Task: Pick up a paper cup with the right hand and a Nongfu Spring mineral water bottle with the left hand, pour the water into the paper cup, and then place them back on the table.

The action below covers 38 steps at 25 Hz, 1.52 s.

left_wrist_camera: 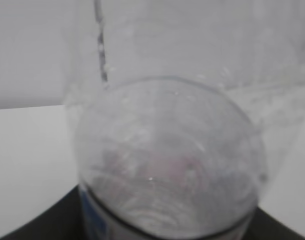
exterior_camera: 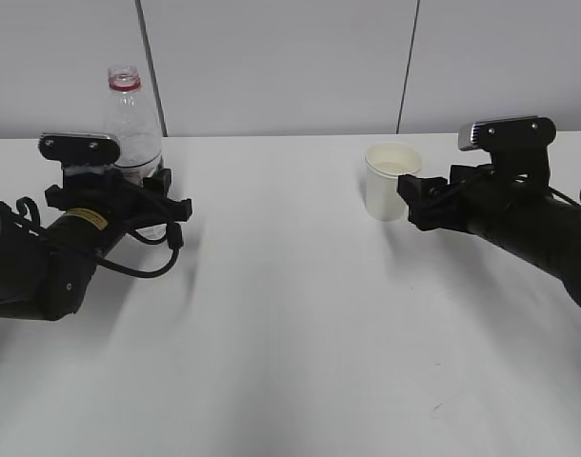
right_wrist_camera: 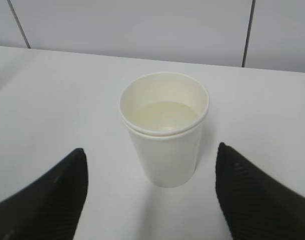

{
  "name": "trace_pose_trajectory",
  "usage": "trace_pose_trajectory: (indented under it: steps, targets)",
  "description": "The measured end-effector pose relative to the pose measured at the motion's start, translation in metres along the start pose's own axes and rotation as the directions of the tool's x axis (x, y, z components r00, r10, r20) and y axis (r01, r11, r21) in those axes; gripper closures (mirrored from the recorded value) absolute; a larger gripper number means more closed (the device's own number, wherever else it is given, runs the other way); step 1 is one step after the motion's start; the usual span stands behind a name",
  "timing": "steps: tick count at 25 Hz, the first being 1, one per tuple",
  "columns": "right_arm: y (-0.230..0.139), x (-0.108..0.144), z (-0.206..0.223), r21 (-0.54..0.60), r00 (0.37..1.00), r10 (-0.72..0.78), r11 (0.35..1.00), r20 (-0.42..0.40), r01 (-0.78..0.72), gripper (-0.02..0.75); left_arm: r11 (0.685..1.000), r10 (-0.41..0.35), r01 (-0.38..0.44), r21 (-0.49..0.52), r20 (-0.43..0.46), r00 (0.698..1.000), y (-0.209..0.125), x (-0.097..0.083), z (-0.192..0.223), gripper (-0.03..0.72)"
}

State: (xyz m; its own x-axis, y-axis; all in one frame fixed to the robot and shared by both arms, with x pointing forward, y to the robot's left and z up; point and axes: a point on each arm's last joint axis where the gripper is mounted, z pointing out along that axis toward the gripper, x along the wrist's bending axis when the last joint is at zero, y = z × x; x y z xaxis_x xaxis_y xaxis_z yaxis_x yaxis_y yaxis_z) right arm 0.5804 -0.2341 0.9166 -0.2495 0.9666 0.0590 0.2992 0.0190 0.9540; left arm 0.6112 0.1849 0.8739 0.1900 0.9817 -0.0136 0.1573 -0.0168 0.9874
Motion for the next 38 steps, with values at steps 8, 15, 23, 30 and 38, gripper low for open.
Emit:
trace_pose_trajectory:
  steps: [8, 15, 23, 30, 38]
  targets:
    - [0.000, 0.000, 0.000, 0.000, 1.000, 0.000, 1.000, 0.000, 0.000, 0.145, 1.000, -0.003, 0.003, 0.021, -0.004, 1.000, -0.002, 0.000, 0.000, 0.174]
    - [-0.001, 0.000, 0.000, 0.015, 1.000, 0.000, 1.000, 0.002, 0.000, 0.145, 0.999, -0.004, 0.004, 0.032, -0.002, 1.000, 0.007, 0.001, -0.006, 0.129]
    - [0.010, 0.002, -0.010, 0.086, 0.999, -0.041, 0.995, -0.008, 0.042, 0.145, 0.999, 0.012, -0.012, 0.033, 0.006, 1.000, 0.020, 0.003, -0.031, 0.126]
    - [0.024, 0.003, -0.027, 0.173, 0.997, -0.083, 0.981, 0.000, 0.082, 0.146, 0.999, 0.015, -0.015, 0.050, 0.013, 1.000, 0.029, 0.006, -0.058, 0.125]
    - [0.036, -0.001, -0.059, 0.366, 0.996, -0.051, 0.931, 0.078, 0.019, 0.146, 0.969, -0.026, 0.025, 0.247, 0.002, 1.000, 0.039, 0.008, -0.083, 0.125]
